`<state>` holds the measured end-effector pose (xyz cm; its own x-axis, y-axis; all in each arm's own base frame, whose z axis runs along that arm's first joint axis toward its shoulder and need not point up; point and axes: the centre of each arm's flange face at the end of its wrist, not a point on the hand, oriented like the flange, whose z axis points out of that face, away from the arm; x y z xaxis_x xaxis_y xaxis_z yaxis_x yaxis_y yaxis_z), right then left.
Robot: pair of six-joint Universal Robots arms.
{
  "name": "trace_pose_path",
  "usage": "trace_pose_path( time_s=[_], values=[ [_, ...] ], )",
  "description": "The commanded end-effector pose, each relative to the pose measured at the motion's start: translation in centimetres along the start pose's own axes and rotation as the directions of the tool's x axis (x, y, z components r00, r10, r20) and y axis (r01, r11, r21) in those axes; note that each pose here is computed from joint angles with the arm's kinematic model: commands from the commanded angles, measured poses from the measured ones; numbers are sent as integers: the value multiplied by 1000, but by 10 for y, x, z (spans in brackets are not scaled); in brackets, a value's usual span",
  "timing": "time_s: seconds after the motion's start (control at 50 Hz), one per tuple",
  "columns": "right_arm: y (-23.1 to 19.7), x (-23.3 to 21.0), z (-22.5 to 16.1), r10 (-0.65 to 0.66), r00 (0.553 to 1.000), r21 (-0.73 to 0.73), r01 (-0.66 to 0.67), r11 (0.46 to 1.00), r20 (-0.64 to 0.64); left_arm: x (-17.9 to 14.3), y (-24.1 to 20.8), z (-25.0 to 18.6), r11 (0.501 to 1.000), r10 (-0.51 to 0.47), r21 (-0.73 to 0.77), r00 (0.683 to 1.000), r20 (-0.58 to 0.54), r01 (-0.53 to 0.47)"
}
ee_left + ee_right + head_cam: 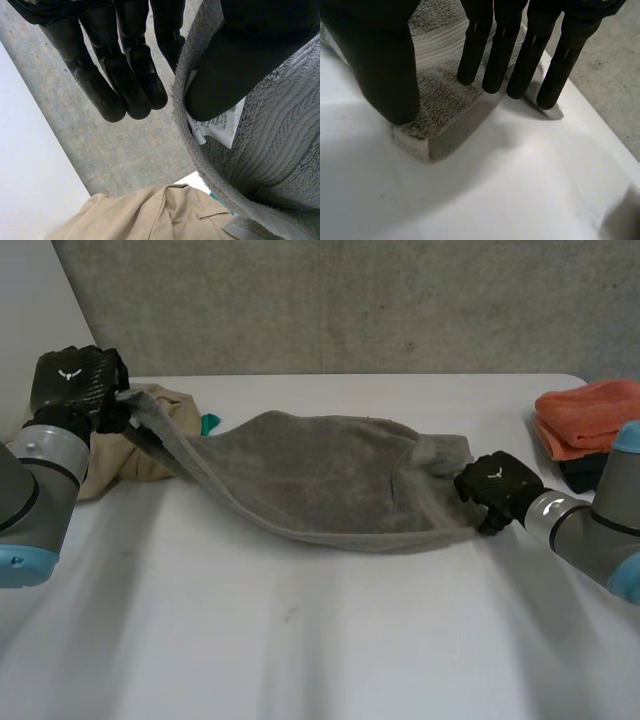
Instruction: Fold the laundry.
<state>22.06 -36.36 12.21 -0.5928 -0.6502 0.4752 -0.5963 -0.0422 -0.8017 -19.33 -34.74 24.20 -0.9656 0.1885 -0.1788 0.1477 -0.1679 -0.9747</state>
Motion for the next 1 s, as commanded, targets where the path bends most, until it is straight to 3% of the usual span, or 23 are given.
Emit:
trace_pose_path(
  time_s=[0.02, 0.18, 0.34, 0.44, 0.6, 1.0],
  values=[
    [-2, -4, 8, -4, 1000, 11, 4, 1000, -8, 1, 2, -2, 1000, 1, -22, 1000, -6, -1],
    [-5, -3, 3, 8, 1000, -11, -8, 1000, 10, 0, 8, -8, 996, 1, -93, 1000, -18, -3],
    [-26, 16, -30, 51, 999, -71, -49, 996, 14, -1, 10, -12, 991, -4, -136, 999, -44, -2],
    [-21, 12, -37, 148, 989, -123, -143, 982, 32, 1, 9, -12, 992, -4, -129, 999, -47, -2],
    [-9, 0, -40, 179, 982, -157, -168, 973, 63, 1, 7, -9, 993, 3, -118, 999, -48, -9],
    [4, -14, -2, 103, 994, -60, -101, 993, 32, -1, 12, -8, 991, 13, -136, 999, -45, -19]
  ],
)
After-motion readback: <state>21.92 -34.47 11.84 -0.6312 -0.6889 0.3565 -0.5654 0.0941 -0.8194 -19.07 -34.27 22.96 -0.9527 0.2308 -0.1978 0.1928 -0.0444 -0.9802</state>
